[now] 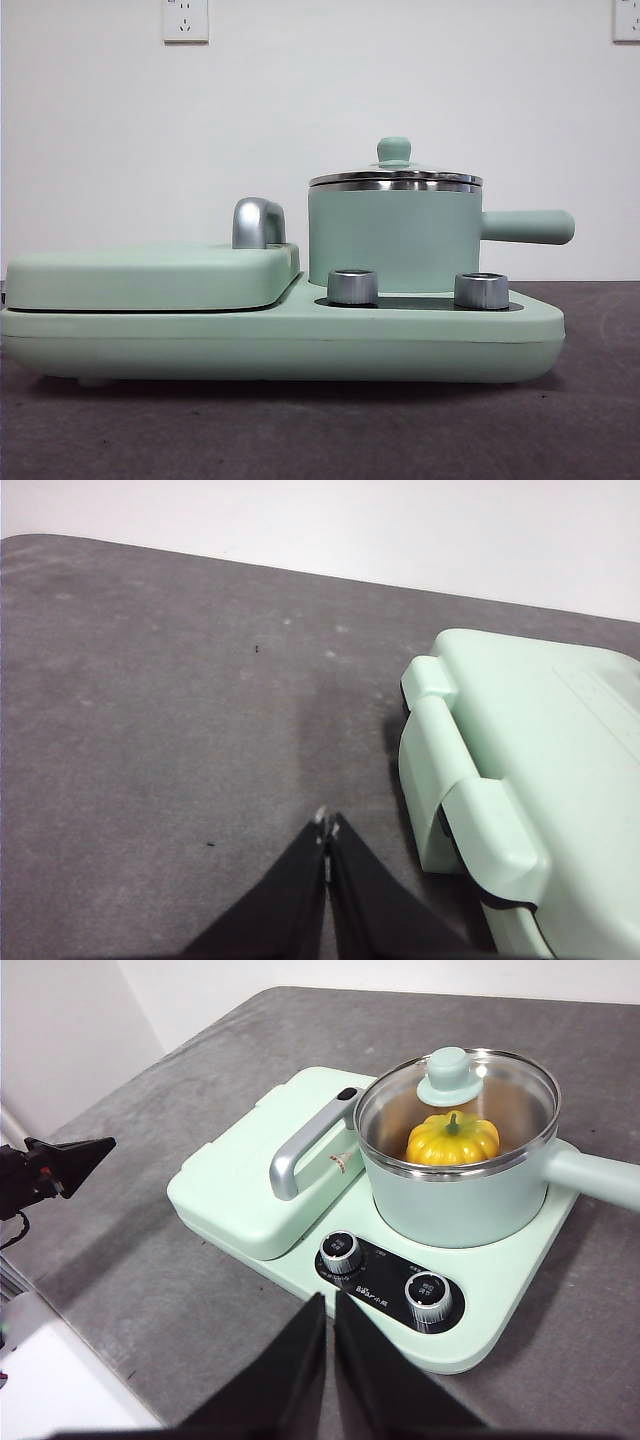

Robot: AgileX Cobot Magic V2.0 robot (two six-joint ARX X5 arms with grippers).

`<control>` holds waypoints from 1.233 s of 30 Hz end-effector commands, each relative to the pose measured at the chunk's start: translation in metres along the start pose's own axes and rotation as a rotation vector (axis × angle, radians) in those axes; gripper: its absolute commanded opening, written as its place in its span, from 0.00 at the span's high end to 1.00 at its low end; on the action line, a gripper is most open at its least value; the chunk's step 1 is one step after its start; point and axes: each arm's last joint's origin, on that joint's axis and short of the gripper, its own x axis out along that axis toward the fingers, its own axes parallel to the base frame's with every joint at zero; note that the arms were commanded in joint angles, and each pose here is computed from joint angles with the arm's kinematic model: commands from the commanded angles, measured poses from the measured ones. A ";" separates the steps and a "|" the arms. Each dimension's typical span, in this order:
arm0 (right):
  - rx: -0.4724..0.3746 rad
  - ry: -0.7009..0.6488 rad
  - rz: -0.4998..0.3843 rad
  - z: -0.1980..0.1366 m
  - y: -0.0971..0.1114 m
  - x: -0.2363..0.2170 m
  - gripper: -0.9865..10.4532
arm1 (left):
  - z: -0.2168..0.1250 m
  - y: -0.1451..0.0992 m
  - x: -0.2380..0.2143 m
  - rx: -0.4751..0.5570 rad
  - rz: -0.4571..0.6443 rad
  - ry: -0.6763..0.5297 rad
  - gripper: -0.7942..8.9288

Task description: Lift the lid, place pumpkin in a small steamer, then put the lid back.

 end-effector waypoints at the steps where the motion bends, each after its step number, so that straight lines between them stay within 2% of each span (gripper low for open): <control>1: 0.005 -0.011 0.012 0.002 0.001 -0.001 0.90 | -0.007 0.001 0.003 0.008 0.005 0.014 0.91; 25: 0.006 -0.024 0.011 0.002 0.001 0.000 0.90 | -0.007 0.001 0.003 0.007 0.005 0.012 0.91; 30: 0.048 -0.144 -0.064 -0.007 -0.014 0.010 0.90 | -0.007 0.001 0.003 0.007 0.005 0.012 0.91; 37: 0.062 -0.393 -0.335 -0.059 -0.063 0.043 0.90 | -0.007 0.001 0.003 0.007 0.004 0.012 0.91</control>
